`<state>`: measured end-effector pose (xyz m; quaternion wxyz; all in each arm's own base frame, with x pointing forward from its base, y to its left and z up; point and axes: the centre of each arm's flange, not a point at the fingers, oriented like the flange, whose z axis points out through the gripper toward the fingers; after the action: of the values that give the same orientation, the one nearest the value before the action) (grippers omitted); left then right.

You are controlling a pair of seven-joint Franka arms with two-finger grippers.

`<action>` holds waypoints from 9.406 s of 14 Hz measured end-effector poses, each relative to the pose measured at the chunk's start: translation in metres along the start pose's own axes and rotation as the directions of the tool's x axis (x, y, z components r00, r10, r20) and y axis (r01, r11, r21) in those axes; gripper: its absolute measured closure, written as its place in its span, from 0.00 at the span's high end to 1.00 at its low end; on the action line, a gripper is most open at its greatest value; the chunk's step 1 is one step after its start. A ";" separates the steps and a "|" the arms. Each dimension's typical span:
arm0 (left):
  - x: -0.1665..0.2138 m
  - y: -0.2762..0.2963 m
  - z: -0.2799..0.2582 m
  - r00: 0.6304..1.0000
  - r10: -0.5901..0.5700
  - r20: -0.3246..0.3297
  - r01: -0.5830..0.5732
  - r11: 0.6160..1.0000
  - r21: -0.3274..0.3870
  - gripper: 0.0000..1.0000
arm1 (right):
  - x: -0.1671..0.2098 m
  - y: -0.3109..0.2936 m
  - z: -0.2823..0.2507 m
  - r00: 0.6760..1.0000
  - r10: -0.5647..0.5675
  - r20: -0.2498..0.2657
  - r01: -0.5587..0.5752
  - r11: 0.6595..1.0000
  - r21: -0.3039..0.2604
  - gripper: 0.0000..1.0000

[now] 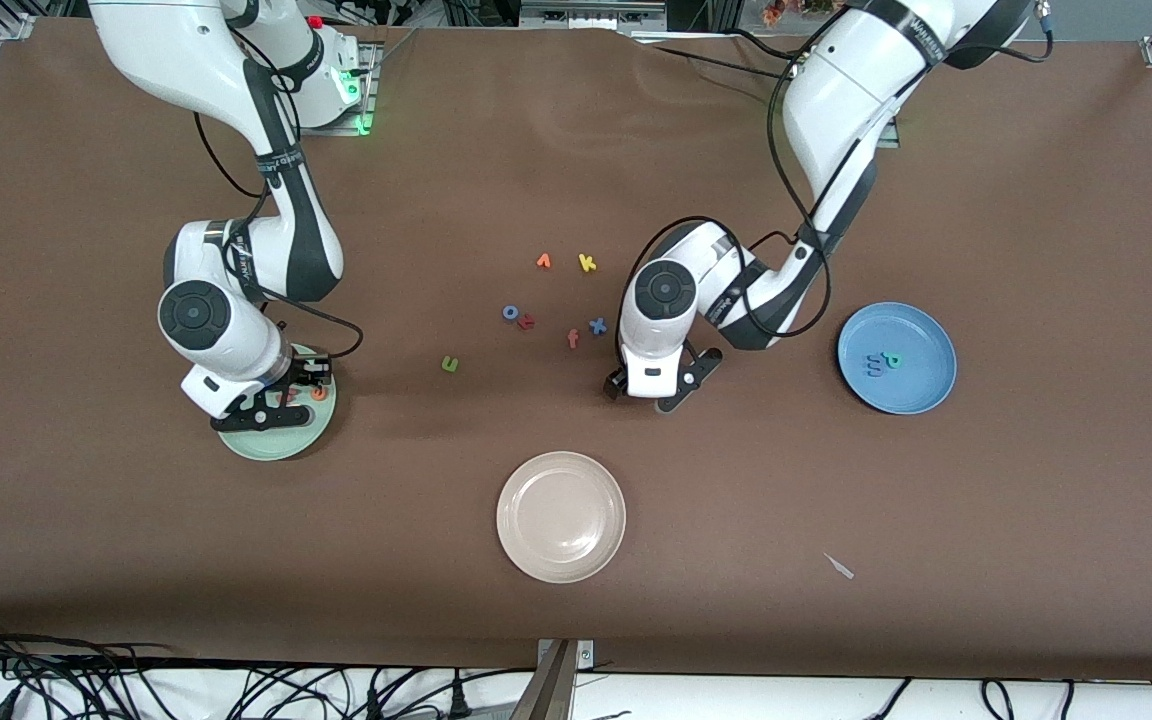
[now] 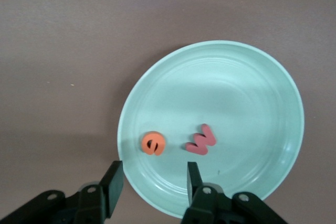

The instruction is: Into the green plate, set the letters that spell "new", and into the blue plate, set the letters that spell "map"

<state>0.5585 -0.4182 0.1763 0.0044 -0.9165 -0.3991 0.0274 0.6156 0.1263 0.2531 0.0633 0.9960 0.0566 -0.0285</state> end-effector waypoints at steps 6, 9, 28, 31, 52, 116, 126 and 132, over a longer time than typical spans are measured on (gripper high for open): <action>0.001 0.003 0.008 0.999 -0.051 0.004 0.051 0.999 0.001 0.78 | -0.011 -0.093 -0.011 0.988 0.152 -0.008 -0.151 0.987 0.060 0.61; 0.001 0.003 0.008 0.997 -0.072 0.004 0.072 0.997 0.000 0.76 | -0.019 -0.135 -0.013 0.971 0.238 -0.027 -0.235 0.969 0.082 0.61; 0.061 -0.014 -0.028 0.979 0.185 0.087 -0.201 0.951 0.235 0.28 | -0.054 -0.205 0.056 0.934 0.341 -0.108 -0.330 0.938 0.108 0.67; 0.141 -0.052 -0.059 0.888 0.376 0.265 -0.446 0.844 0.296 0.28 | -0.054 -0.206 0.055 0.933 0.341 -0.116 -0.328 0.937 0.116 0.52; 0.381 -0.220 -0.081 0.307 0.776 0.552 -0.908 0.412 -0.074 1.00 | -0.017 0.016 0.012 0.998 0.067 0.003 -0.067 0.997 -0.033 0.31; 0.278 -0.321 -0.409 0.598 0.801 0.014 -0.801 0.598 0.003 1.00 | -0.101 0.113 -0.366 0.999 -0.027 0.026 0.024 0.994 0.110 1.00; 0.277 -0.320 -0.409 0.595 0.804 0.015 -0.804 0.595 0.003 1.00 | -0.101 0.105 -0.367 0.999 -0.044 0.025 0.041 0.996 0.085 1.00; 0.277 -0.320 -0.409 0.594 0.804 0.015 -0.805 0.594 0.003 1.00 | -0.101 0.109 -0.366 0.999 -0.037 0.026 0.034 0.996 0.085 1.00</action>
<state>0.5345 0.0084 0.5810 -0.0066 -0.9978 0.0568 0.0339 0.5460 0.0555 0.6357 0.0212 0.9961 0.0721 -0.0458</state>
